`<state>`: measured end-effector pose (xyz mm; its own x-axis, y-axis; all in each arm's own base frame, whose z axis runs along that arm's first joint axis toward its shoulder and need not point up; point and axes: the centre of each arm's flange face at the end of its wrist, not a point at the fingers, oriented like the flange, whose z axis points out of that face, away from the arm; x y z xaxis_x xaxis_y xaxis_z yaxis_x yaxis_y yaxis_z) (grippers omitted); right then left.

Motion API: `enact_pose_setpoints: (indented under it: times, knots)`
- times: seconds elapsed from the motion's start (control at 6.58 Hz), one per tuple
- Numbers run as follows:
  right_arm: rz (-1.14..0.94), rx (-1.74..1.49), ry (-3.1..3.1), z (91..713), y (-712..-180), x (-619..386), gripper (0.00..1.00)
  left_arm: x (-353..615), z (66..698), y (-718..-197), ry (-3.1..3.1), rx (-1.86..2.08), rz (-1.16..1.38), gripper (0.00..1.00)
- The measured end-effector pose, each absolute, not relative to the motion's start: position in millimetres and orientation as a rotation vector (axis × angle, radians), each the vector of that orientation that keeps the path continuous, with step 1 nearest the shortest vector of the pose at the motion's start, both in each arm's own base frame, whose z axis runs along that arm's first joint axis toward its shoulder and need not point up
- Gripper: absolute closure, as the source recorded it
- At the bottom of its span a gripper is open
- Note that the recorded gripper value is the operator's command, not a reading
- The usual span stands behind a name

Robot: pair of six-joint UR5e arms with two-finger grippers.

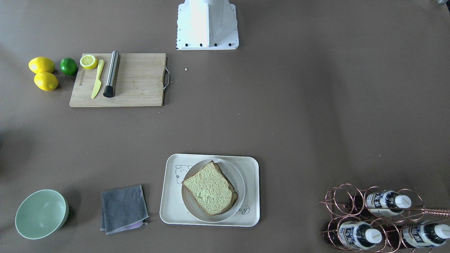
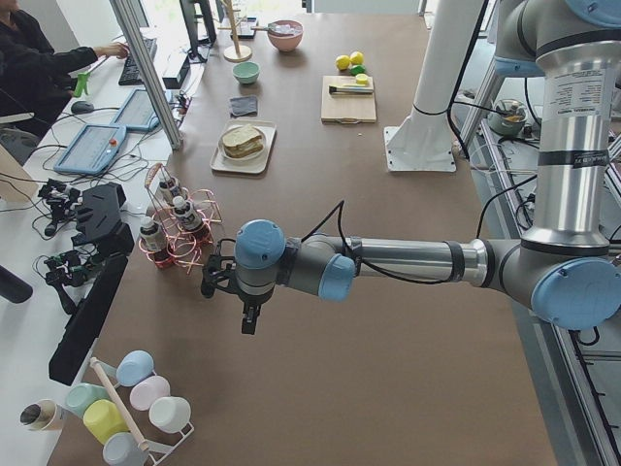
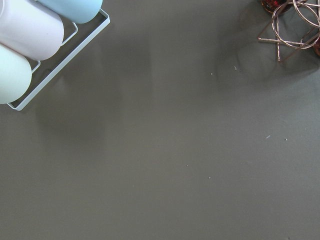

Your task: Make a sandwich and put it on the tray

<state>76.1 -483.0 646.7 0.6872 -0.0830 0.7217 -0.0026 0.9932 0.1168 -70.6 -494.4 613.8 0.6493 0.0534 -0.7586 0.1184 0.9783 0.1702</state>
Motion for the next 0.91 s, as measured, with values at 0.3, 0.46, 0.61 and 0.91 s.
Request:
enact_pose_setpoints:
  times: [0.3,0.46,0.61,0.91]
  knots:
    - [-0.046,0.112,-0.812,647.3,-482.5,76.1,0.00,-70.6,613.2,-494.4,0.865,0.214,-0.036,0.03]
    - [-0.046,0.113,-0.812,646.8,-482.5,76.1,0.00,-70.6,612.3,-494.3,0.865,0.215,-0.035,0.03]
    - [-0.047,0.114,-0.812,646.0,-482.5,76.1,0.00,-70.6,611.8,-494.3,0.865,0.216,-0.035,0.03]
    - [-0.047,0.117,-0.811,644.6,-483.9,76.2,0.00,-70.7,609.3,-497.1,0.865,0.221,-0.034,0.03]
